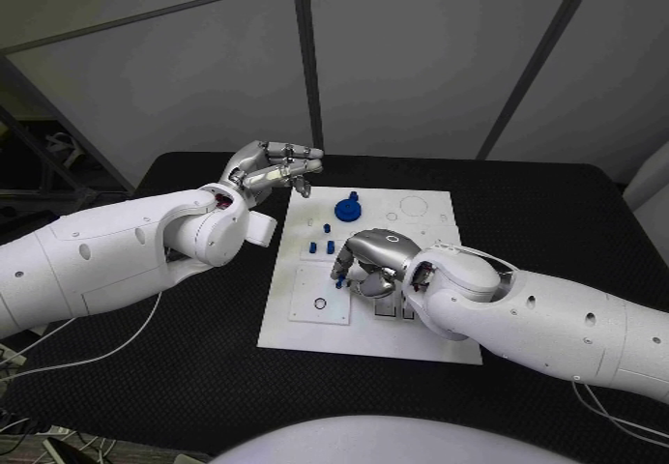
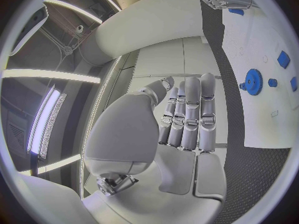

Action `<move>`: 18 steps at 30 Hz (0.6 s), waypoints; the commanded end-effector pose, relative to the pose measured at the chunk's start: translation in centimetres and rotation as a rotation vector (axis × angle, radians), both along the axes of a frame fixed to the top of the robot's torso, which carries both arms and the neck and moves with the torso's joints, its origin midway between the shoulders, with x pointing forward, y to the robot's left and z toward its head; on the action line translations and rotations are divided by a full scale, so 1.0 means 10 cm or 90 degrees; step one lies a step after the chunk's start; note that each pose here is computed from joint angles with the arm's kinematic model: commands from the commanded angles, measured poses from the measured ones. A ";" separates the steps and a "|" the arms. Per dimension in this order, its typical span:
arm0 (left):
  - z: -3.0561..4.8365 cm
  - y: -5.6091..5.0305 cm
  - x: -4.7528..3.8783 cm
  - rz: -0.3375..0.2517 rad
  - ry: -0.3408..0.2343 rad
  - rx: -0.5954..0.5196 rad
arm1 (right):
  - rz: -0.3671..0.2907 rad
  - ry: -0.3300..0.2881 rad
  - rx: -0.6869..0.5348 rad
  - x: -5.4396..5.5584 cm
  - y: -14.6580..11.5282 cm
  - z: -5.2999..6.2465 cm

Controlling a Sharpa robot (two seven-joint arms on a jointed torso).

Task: Assemble the parts on the task board

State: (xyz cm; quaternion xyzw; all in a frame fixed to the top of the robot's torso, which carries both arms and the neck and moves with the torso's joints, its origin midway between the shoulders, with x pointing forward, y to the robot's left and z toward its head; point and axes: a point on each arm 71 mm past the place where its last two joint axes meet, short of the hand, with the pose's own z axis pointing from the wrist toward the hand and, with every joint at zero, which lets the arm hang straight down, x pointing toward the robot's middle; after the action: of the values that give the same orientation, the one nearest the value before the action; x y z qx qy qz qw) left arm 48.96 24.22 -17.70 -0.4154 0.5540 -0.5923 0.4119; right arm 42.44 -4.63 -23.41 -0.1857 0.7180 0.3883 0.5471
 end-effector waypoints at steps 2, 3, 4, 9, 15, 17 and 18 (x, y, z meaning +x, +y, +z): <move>0.016 -0.01 0.001 -0.005 -0.004 -0.005 | 0.010 0.006 -0.012 -0.01 0.02 -0.01; 0.016 -0.01 0.001 -0.005 -0.004 -0.005 | 0.010 0.006 -0.013 -0.01 0.02 -0.02; 0.015 -0.01 0.001 -0.004 -0.004 -0.005 | 0.010 0.006 -0.015 -0.01 0.02 -0.02; 0.015 -0.01 0.002 -0.004 -0.004 -0.005 | 0.009 0.005 -0.022 0.00 0.03 -0.03; 0.014 -0.01 0.002 -0.005 -0.003 -0.005 | 0.008 0.002 -0.031 0.00 0.05 -0.05; 0.014 -0.02 0.002 -0.005 -0.003 -0.005 | 0.010 0.003 -0.034 0.00 0.06 -0.05; 0.013 -0.02 0.003 -0.005 -0.003 -0.005 | 0.011 0.004 -0.036 0.00 0.06 -0.05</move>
State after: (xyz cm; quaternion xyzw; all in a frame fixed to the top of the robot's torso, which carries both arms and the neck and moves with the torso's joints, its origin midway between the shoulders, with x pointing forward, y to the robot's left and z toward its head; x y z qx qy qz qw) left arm 48.98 24.18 -17.71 -0.4158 0.5541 -0.5923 0.4114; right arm 42.52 -4.12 -23.73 -0.1956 0.7236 0.3809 0.5414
